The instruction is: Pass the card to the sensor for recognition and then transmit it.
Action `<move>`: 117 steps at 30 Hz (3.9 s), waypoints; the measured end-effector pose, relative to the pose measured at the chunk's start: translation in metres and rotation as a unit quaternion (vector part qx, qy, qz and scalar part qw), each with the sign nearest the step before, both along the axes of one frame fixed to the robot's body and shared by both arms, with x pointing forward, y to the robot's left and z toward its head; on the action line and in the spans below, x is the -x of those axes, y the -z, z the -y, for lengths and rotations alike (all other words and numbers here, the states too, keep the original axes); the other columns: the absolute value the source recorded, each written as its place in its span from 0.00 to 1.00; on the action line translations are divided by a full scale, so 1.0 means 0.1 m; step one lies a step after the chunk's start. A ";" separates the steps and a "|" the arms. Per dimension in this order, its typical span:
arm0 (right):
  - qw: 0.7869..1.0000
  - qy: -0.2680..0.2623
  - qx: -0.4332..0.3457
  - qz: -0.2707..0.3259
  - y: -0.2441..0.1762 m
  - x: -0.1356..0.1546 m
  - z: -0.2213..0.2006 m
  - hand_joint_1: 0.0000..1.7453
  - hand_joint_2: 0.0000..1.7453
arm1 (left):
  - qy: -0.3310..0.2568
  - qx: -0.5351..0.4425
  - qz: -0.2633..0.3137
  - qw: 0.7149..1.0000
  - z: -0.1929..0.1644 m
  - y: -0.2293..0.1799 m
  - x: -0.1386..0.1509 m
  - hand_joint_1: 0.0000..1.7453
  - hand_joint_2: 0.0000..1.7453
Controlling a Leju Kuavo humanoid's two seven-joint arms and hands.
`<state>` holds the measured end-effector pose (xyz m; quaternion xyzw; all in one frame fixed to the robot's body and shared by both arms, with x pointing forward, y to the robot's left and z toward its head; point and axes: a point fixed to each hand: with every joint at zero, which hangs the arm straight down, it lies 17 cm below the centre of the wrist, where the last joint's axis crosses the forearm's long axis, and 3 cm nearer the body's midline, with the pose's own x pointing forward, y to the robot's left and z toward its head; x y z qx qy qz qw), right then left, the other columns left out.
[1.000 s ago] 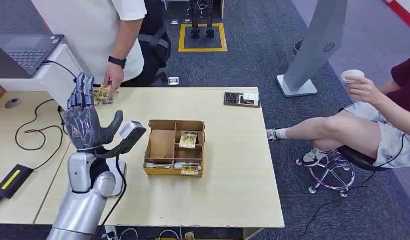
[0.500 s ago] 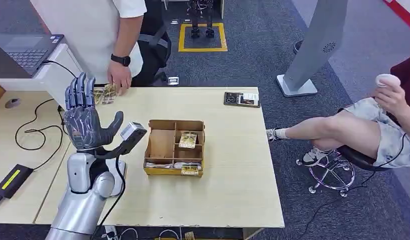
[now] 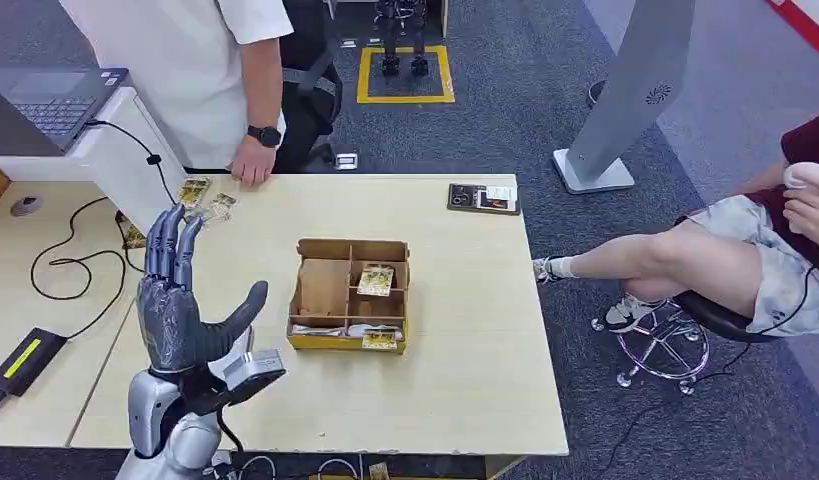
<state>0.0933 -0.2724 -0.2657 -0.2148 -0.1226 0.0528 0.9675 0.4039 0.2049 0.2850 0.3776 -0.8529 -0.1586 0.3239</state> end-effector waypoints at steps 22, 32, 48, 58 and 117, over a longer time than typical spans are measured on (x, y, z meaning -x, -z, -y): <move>1.000 0.023 -0.006 0.010 0.00 0.05 0.00 0.00 1.00 | 0.057 -0.119 -0.020 0.991 0.39 0.42 0.61 0.00 1.00; 1.000 0.028 -0.003 0.006 0.01 0.07 0.03 0.00 1.00 | 0.018 -0.231 -0.108 0.967 0.57 0.94 0.41 0.00 1.00; 1.000 0.021 0.000 0.000 0.01 0.07 0.04 0.00 1.00 | -0.007 -0.294 -0.148 0.944 0.76 1.11 0.05 0.00 1.00; 1.000 0.014 -0.002 -0.011 0.02 0.09 0.03 0.00 1.00 | -0.027 -0.318 -0.202 0.926 0.78 1.23 -0.22 0.00 1.00; 1.000 -0.016 0.009 -0.005 0.00 0.02 0.04 0.00 1.00 | 0.008 -0.373 -0.293 0.880 0.93 1.77 -0.49 1.00 1.00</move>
